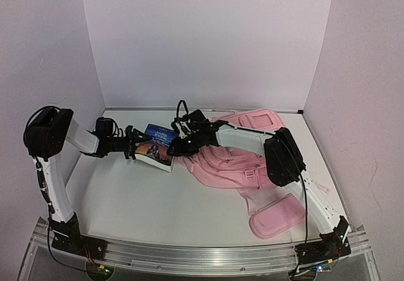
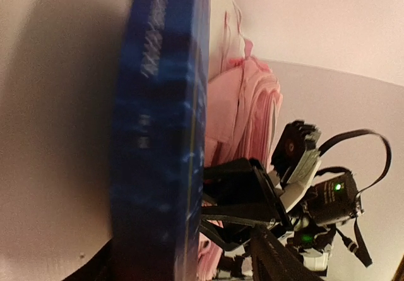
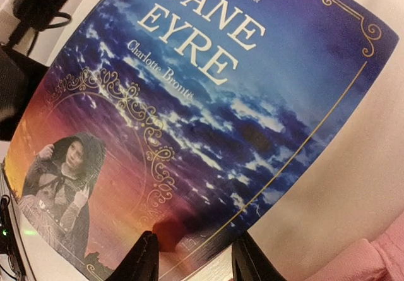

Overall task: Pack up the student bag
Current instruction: Pick up the book from the center of the board.

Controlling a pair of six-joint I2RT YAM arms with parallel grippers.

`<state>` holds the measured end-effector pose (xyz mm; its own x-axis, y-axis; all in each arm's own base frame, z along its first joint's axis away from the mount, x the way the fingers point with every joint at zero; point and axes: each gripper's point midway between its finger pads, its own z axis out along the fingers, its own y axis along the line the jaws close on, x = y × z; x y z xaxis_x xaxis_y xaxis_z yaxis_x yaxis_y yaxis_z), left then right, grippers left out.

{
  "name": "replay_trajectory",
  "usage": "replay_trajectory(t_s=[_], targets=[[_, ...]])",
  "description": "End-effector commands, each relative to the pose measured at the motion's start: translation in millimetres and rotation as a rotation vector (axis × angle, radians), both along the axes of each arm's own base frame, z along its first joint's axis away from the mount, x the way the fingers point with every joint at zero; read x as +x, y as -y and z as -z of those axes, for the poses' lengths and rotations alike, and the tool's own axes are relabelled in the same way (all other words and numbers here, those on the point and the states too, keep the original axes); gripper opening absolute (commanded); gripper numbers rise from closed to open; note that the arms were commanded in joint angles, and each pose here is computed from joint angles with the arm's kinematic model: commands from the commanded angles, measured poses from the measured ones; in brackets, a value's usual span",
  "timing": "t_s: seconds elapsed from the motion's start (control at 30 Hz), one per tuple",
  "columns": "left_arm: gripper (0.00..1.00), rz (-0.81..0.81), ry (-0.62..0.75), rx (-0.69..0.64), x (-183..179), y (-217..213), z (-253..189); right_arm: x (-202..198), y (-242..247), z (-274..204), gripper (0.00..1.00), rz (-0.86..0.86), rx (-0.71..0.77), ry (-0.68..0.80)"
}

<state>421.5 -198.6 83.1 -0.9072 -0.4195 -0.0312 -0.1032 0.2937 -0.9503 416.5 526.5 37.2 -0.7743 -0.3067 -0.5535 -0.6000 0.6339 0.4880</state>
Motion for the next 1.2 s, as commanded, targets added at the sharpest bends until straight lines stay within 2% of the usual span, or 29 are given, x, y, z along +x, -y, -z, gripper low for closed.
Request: replay_trajectory(t_s=[0.0, 0.07, 0.17, 0.33, 0.43, 0.5, 0.67, 0.8, 0.93, 1.17], targets=[[0.68, 0.302, 0.061, -0.15, -34.4, 65.8, -34.8, -58.5, -17.3, 47.0, 0.37, -0.147, -0.037, -0.103], [0.68, 0.338, 0.063, -0.147, -37.1, 72.7, -36.9, -57.6, -17.6, 46.5, 0.37, -0.148, -0.037, -0.098], [0.57, 0.341, 0.078, -0.136, -38.3, 73.5, -39.5, -56.9, -17.7, 45.4, 0.37, -0.149, -0.037, -0.092], [0.29, 0.275, 0.108, -0.072, -34.4, 66.1, -45.4, -53.8, -22.6, 17.0, 0.41, -0.165, -0.004, -0.048], [0.09, 0.217, 0.115, 0.007, -31.1, 57.2, -47.7, -46.0, -28.2, -25.4, 0.5, -0.165, 0.038, 0.027], [0.02, 0.185, 0.12, 0.044, -29.9, 51.3, -54.6, -38.4, -27.9, -60.9, 0.58, -0.157, 0.058, 0.107], [0.0, 0.082, 0.129, 0.13, -22.4, 31.6, -69.1, -23.2, -1.6, -117.8, 0.73, -0.08, -0.008, 0.29], [0.0, 0.037, 0.155, 0.168, -19.6, 24.8, -84.9, -12.9, 40.6, -119.9, 0.78, 0.003, -0.189, 0.394], [0.0, 0.003, 0.179, 0.199, -15.7, 19.3, -97.6, -12.9, 71.2, -102.9, 0.78, 0.021, -0.333, 0.425], [0.0, -0.006, 0.192, 0.208, -15.7, 17.6, -102.9, 7.9, 103.0, -83.2, 0.74, 0.09, -0.534, 0.526]])
